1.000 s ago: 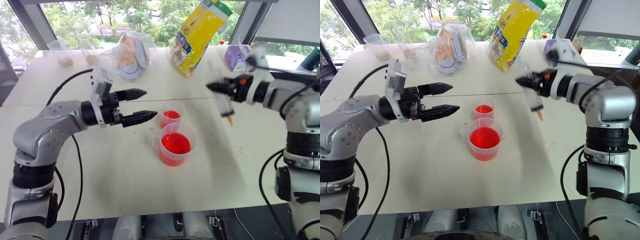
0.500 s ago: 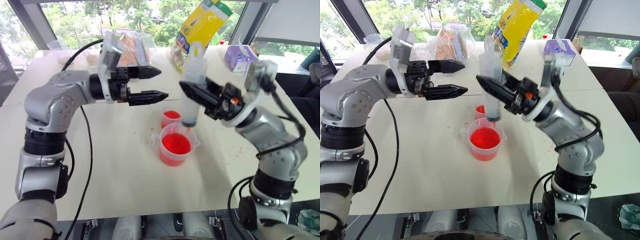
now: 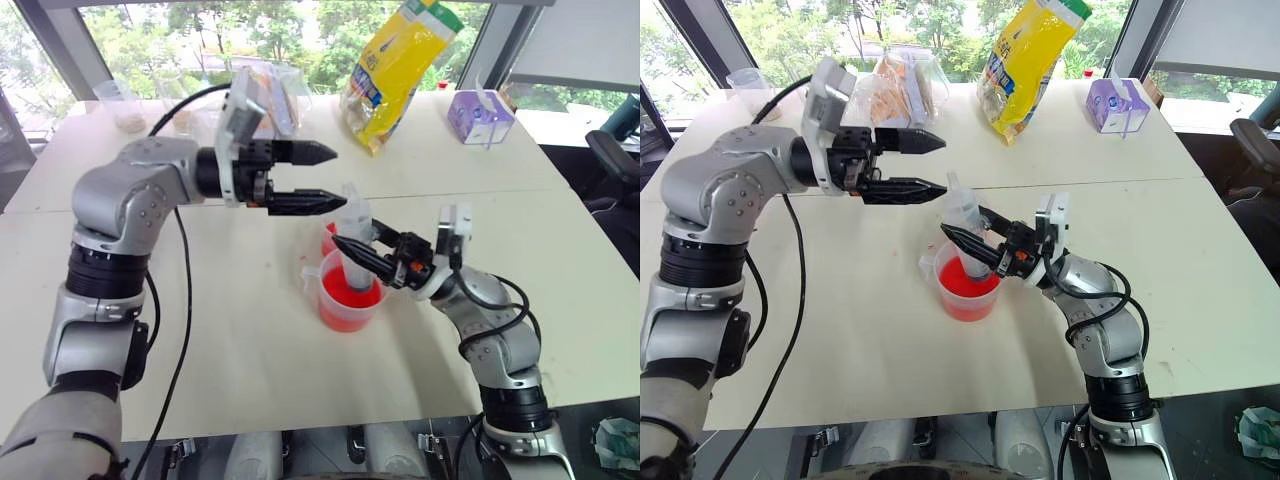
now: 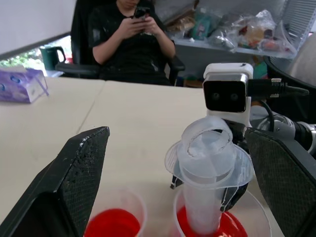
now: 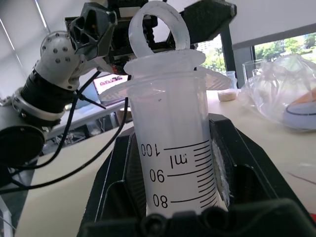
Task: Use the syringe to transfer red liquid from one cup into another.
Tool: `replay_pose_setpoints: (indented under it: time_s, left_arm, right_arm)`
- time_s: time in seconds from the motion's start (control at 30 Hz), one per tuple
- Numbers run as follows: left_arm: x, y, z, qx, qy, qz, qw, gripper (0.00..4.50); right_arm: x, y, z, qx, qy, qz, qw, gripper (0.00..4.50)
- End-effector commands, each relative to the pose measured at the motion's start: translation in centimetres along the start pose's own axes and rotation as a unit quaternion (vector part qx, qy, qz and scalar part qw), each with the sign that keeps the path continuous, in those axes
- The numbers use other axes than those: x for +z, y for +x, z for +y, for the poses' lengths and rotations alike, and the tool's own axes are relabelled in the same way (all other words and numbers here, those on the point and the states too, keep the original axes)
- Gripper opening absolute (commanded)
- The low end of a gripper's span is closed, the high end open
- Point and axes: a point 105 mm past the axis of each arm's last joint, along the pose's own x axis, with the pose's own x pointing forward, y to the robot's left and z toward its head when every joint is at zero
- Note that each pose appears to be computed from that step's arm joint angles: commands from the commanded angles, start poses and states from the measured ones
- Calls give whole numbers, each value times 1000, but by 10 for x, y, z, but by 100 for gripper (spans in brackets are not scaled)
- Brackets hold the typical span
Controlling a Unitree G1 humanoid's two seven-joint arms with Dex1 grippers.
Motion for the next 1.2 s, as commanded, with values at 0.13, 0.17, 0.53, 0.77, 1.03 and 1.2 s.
replay_pose_setpoints:
  time_s: [0.13, 0.17, 0.53, 0.77, 1.03, 1.2]
  left_arm:
    - [1, 7, -6, -6, 29, 8, 1000, 450]
    - [0, 7, -5, -5, 29, 7, 1000, 450]
    - [-3, 12, 6, 14, 41, 7, 999, 450]
    - [1, 1, 5, 14, 45, 9, 999, 450]
    - [0, 0, 10, 28, 45, 3, 999, 450]
    - [1, -2, 11, 31, 44, 0, 999, 450]
  right_arm:
    - [10, 1, 3, 9, -24, -16, 1000, 139]
    - [10, 1, 4, 10, -25, -16, 1000, 139]
    - [12, 2, 7, 22, -25, -10, 999, 139]
    - [13, 2, 7, 28, -24, -6, 999, 139]
    - [11, 3, 9, 35, -21, -1, 999, 139]
    - [11, 2, 10, 38, -19, 2, 999, 139]
